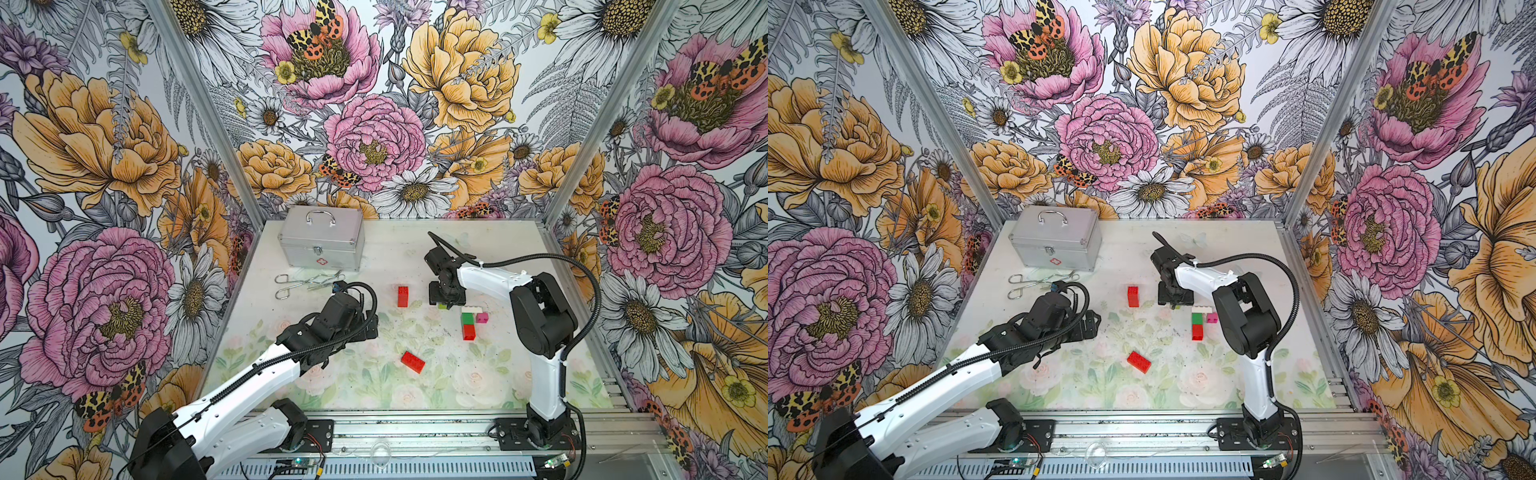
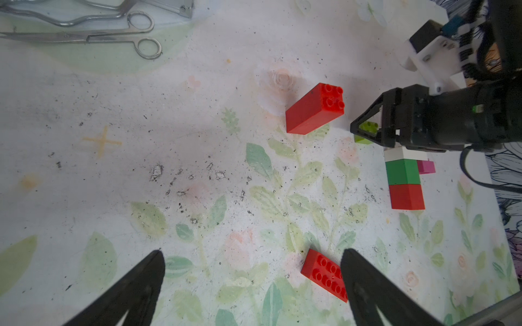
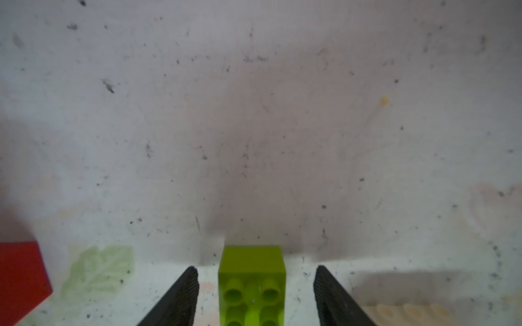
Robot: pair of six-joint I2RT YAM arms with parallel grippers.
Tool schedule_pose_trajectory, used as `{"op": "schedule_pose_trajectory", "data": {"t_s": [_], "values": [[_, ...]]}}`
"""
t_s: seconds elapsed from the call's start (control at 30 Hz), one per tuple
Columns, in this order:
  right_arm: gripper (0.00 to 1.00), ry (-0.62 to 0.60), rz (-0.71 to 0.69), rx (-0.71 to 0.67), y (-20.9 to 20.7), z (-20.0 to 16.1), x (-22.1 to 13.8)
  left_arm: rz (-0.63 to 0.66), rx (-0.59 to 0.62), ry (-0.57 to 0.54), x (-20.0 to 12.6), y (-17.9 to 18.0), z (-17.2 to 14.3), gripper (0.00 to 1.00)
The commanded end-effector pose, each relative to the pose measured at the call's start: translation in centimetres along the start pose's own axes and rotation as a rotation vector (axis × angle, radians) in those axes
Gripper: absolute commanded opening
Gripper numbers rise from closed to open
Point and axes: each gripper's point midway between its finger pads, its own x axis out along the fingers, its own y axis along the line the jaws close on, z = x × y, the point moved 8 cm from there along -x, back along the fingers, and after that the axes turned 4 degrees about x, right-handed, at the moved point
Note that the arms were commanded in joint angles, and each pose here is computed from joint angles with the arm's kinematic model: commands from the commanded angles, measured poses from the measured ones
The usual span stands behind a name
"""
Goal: Assemble the letter r with lego
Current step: Place the lego brick at the center of the board, then pick up the lego brick from the center of the board.
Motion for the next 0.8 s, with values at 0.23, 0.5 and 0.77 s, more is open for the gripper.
{"op": "schedule_pose_trajectory", "data": {"t_s": [0.23, 0.5, 0.77], "values": [[0.74, -0.049, 0.057, 0.145, 3.3, -9.1, -8.0, 0.008, -0.064, -0.009, 0.0, 2.8, -3.3, 0.99], [0.82, -0.004, 0.043, 0.218, 6.4, -16.2, -7.4, -0.007, -0.099, -0.062, -0.7, 4.1, -4.7, 0.99], [0.85, 0.050, 0.077, 0.313, 7.7, -18.6, -6.1, -0.032, -0.100, -0.089, -1.5, 4.2, -4.5, 0.99]]}}
